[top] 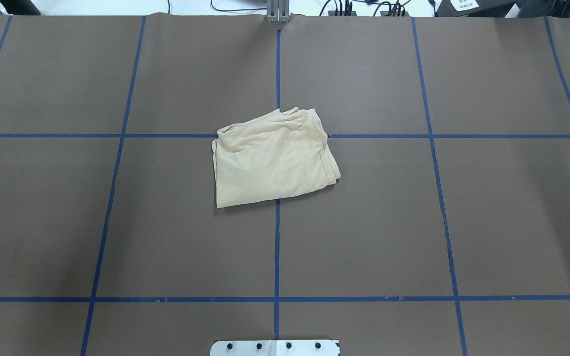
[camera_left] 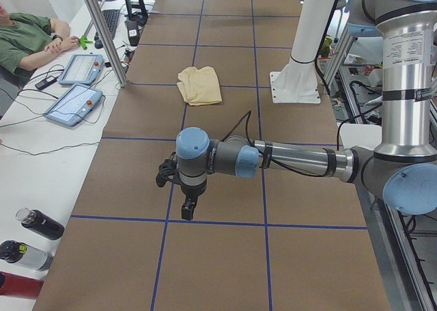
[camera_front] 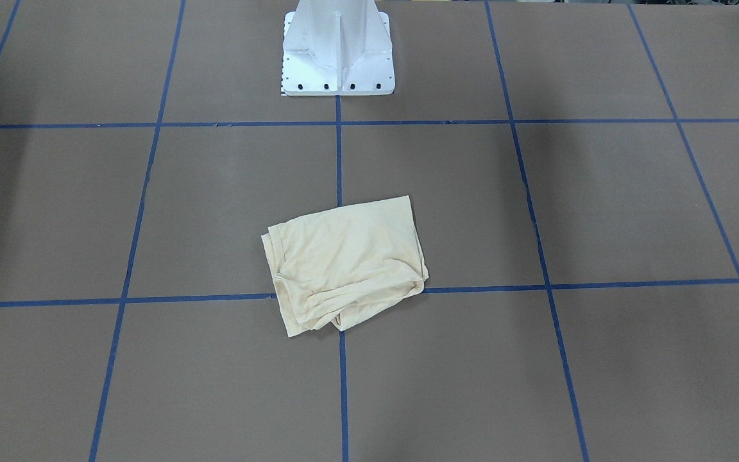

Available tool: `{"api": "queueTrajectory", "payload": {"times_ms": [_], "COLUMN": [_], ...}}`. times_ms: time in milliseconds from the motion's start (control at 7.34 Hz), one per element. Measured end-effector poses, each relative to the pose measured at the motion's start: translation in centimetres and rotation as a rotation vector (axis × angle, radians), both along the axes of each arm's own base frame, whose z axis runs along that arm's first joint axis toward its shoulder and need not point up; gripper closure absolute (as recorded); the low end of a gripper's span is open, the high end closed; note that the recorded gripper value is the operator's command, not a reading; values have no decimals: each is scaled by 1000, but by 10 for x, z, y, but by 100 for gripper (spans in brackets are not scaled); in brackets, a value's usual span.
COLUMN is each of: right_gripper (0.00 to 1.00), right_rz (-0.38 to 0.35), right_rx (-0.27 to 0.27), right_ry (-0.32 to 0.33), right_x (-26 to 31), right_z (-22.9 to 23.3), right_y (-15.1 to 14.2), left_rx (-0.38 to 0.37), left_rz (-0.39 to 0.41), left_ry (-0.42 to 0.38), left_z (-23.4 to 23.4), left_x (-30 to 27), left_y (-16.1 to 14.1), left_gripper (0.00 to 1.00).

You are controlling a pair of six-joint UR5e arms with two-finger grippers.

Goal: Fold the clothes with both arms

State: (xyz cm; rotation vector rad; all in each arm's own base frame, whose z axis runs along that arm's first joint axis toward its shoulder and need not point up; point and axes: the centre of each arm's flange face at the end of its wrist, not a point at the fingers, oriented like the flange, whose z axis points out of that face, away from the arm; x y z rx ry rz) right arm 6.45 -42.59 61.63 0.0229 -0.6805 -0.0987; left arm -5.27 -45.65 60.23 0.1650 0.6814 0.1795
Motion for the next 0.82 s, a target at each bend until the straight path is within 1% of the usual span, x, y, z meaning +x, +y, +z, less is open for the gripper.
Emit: {"api": "queueTrajectory", "payload": {"times_ms": [273, 409, 681, 818], "right_gripper": [0, 0, 0, 0], "right_rz": [0, 0, 0, 0], "right_rx": [0, 1, 1, 1], "right_ry": [0, 0, 0, 0], "right_x": [0, 0, 0, 0], "right_z": [0, 0, 0, 0], "right_y": [0, 0, 0, 0], "left_rx": [24, 17, -27, -32], "left_rz": [1, 5, 6, 2], "left_ry": [-3, 2, 17, 26], "left_z": [-12, -7, 13, 13], "left_x": [0, 0, -1, -1], "left_y": [12, 15, 32, 35], "left_gripper": [0, 0, 0, 0]}}
